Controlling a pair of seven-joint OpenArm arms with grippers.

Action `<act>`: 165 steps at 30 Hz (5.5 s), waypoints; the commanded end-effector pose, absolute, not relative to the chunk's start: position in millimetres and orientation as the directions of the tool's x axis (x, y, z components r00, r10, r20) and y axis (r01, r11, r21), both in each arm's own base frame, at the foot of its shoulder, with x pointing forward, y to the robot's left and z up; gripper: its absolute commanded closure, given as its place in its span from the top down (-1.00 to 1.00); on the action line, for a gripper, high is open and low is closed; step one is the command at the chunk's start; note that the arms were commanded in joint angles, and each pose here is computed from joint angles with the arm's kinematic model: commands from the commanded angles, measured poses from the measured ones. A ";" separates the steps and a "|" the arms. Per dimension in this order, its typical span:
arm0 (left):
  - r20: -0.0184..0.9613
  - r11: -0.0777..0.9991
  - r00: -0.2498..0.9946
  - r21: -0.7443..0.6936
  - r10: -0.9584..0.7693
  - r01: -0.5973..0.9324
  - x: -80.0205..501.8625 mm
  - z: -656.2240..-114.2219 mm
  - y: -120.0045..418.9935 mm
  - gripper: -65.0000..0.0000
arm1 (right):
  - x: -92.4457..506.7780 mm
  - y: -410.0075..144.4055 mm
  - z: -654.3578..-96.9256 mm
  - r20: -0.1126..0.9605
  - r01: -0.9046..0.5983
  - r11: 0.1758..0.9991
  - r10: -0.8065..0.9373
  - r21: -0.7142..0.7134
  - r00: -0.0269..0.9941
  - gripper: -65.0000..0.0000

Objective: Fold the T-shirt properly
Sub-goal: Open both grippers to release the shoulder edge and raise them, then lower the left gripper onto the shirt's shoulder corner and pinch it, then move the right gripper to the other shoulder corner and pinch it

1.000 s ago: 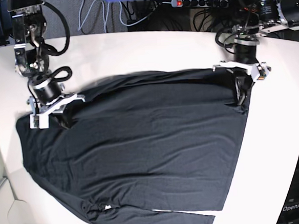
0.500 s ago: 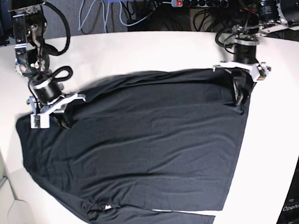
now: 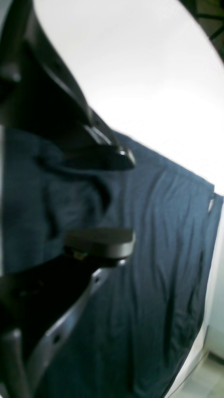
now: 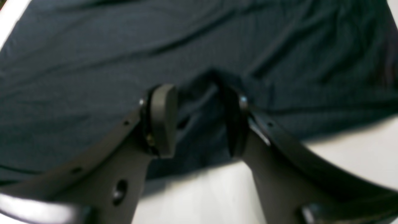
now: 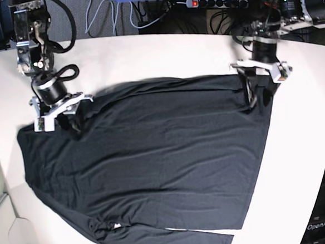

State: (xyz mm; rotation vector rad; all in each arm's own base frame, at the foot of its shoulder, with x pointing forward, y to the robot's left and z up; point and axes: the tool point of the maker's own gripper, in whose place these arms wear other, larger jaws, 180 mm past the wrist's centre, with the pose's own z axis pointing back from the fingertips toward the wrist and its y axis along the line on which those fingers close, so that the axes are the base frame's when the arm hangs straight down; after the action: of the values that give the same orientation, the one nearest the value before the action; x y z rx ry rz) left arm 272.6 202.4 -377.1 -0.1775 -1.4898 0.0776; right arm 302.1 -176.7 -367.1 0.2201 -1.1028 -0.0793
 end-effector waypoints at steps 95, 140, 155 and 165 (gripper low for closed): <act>0.680 0.891 0.699 -0.433 0.222 0.139 224.6 -455.5 287.9 0.18 | 267.0 -207.8 -380.1 0.861 0.028 0.983 -0.174 0.184 0.478 0.09; 0.557 0.838 0.811 -0.518 0.179 0.170 213.0 -489.8 223.9 -0.03 | 267.1 -207.2 -379.7 0.862 0.028 0.982 -0.176 0.185 0.476 0.09; 0.530 0.840 0.830 -0.519 0.173 0.156 199.1 -494.7 226.0 -0.12 | 267.3 -207.1 -379.2 0.862 0.027 0.982 -0.175 0.185 0.475 0.09; 0.533 0.840 0.829 -0.519 0.172 0.159 200.9 -494.0 226.0 -1.00 | 271.0 -207.9 -376.2 0.868 0.024 0.983 -0.172 0.182 0.466 0.09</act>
State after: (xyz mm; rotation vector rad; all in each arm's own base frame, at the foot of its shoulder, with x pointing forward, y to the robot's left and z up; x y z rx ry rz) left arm 258.1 236.8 -451.0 -0.6189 -0.8730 0.0819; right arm 260.9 -204.3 -392.2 0.1558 -1.0189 -0.1307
